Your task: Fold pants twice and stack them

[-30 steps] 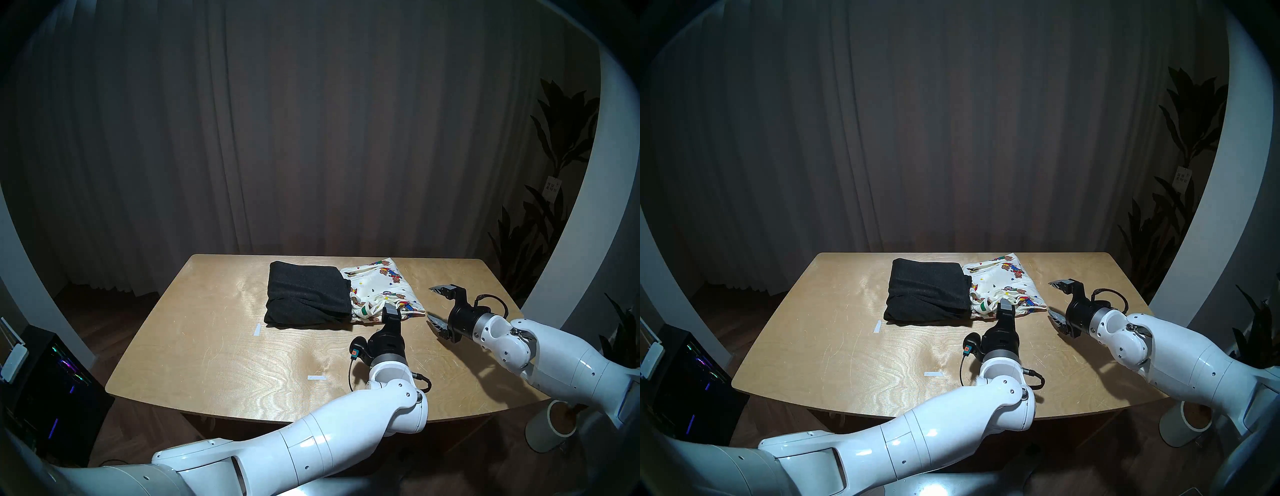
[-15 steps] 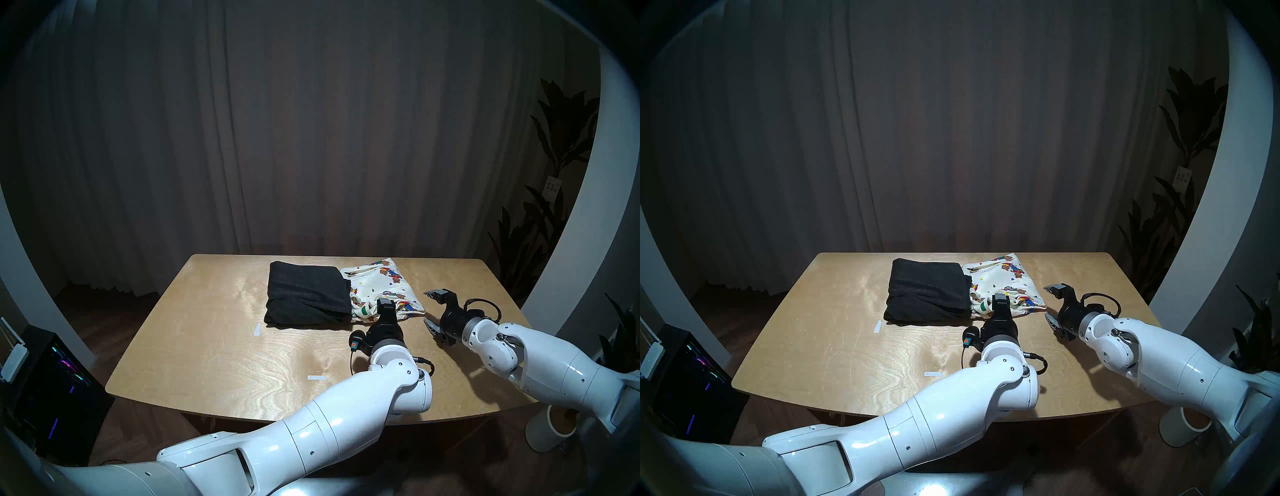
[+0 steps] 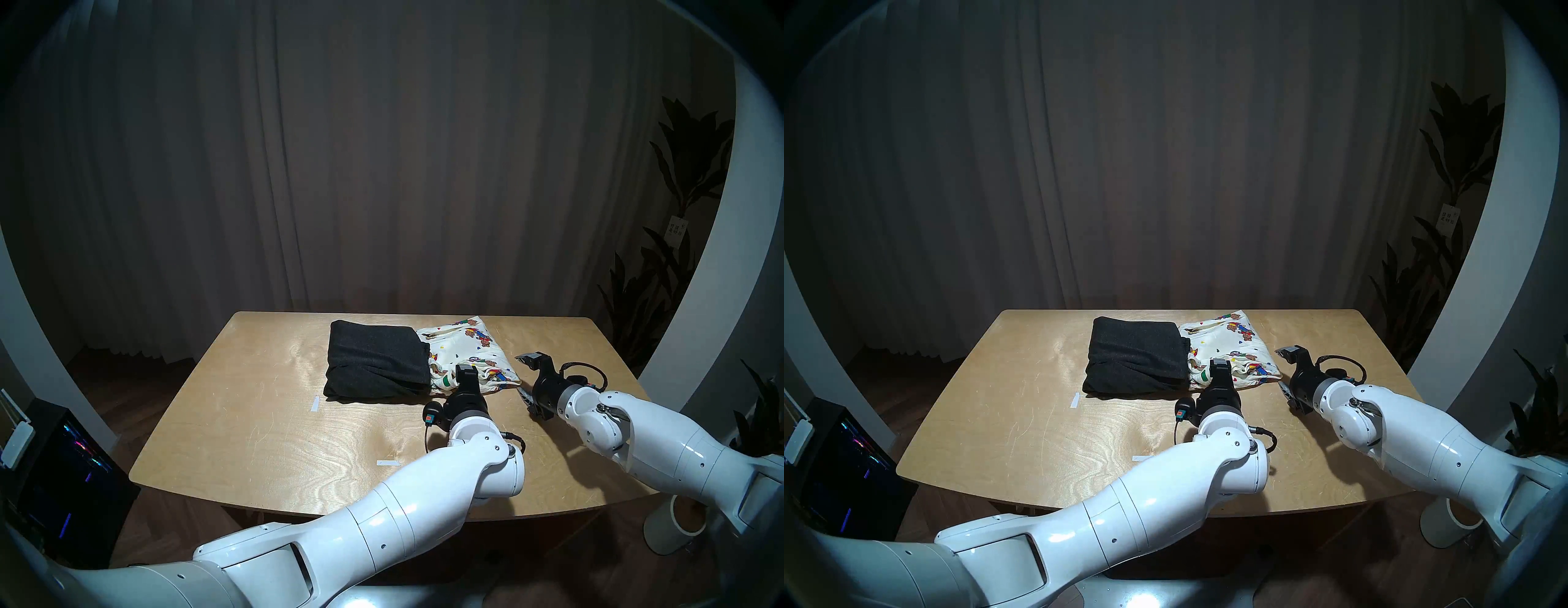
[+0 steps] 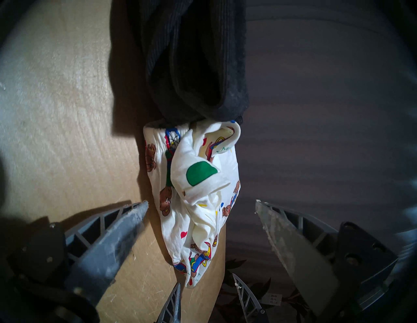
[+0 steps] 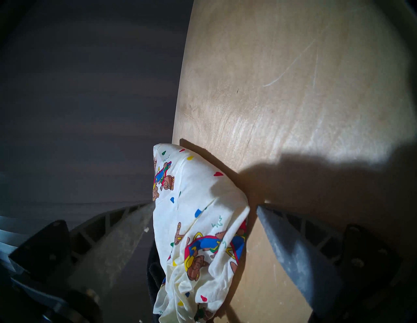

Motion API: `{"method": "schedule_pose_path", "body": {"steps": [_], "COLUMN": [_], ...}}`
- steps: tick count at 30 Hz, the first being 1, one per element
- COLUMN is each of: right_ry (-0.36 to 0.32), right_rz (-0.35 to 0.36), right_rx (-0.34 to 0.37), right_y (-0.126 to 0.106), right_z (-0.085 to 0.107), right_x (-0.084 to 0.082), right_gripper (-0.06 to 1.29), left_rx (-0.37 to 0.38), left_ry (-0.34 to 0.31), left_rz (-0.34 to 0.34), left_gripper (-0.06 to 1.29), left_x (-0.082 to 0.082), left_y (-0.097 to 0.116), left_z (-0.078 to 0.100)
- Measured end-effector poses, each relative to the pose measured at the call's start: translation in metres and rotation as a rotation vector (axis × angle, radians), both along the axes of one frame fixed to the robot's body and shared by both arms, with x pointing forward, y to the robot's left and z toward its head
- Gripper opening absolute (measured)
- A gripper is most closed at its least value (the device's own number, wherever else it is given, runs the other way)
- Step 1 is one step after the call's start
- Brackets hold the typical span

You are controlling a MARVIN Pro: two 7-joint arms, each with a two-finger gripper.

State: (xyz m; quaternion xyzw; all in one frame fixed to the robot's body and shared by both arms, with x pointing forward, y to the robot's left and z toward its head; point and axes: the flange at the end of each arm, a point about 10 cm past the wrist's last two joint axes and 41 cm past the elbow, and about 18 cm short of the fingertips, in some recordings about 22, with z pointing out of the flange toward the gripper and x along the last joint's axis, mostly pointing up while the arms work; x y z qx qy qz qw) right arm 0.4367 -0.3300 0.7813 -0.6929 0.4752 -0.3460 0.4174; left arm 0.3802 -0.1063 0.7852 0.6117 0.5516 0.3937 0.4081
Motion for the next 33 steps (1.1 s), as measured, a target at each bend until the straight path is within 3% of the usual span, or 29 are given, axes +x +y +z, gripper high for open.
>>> {"method": "schedule_pose_path", "body": {"steps": [33], "right_ry": [0.000], "right_rz": [0.010], "right_rx": [-0.033], "right_y": [0.018], "right_z": [-0.001], "right_x": [0.032], "right_gripper": [1.11], "left_rx": [0.033], "left_ry": [0.030], "left_rz": [0.021], "left_gripper": [1.20], "left_x": [0.030], "left_y": [0.019], "left_z": [-0.011]}}
